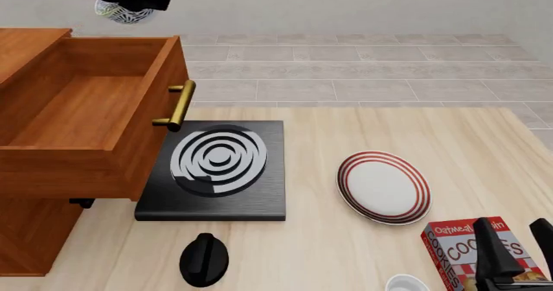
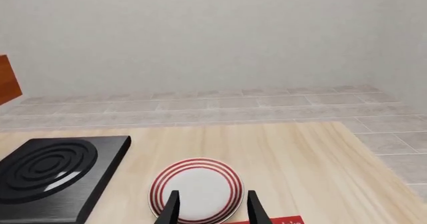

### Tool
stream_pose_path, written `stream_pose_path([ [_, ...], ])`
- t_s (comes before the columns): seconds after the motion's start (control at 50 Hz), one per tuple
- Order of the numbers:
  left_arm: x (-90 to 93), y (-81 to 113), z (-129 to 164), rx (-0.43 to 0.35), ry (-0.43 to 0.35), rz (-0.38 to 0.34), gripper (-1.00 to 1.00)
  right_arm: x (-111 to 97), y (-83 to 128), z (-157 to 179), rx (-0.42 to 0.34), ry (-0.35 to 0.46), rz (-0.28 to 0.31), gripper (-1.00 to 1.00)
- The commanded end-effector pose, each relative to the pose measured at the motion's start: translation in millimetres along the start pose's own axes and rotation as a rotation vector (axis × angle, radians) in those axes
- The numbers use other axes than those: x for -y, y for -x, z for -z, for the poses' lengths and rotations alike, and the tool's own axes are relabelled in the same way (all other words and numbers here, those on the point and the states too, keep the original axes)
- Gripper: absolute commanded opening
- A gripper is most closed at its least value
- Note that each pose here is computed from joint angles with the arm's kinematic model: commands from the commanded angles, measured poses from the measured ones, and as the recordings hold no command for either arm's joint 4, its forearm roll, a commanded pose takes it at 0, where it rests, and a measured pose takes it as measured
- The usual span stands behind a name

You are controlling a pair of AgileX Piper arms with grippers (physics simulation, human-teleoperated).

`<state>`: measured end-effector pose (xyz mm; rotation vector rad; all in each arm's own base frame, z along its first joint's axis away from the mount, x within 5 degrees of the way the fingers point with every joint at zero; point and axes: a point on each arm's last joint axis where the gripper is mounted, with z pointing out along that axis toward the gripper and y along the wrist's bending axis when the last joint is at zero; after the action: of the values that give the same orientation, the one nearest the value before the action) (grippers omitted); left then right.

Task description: Pick the akita bowl in the top layer of the wooden cabinet and place it on the plate.

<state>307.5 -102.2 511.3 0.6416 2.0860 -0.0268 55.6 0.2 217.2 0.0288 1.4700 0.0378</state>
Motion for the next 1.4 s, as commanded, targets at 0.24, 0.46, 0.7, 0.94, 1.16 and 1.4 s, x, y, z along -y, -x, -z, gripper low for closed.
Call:
stream_pose_path([
  [0.24,29.9,15.8,-16,0.026,-0.074,-0.085,-1.0,0,2,0,0.006,-0.005,-0.005,1.0],
  [0.46,42.3,19.7,-23,0.03,-0.103,-0.12,-1.0,0,2,0,0.008,-0.007,-0.004,1.0],
  [0.7,55.8,21.7,-31,0.025,-0.134,-0.148,-1.0,0,2,0,0.011,-0.006,-0.004,1.0],
  [0.94,71.5,25.6,-38,0.029,-0.168,-0.188,-1.0,1,2,0,0.014,-0.01,0.001,1.0],
  [1.16,87.0,25.7,-48,0.025,-0.199,-0.225,-1.0,1,1,0,0.013,-0.011,0.001,1.0],
  [1.4,113.1,23.1,-67,0.013,-0.247,-0.267,-1.0,1,2,0,0.015,-0.014,-0.003,1.0],
])
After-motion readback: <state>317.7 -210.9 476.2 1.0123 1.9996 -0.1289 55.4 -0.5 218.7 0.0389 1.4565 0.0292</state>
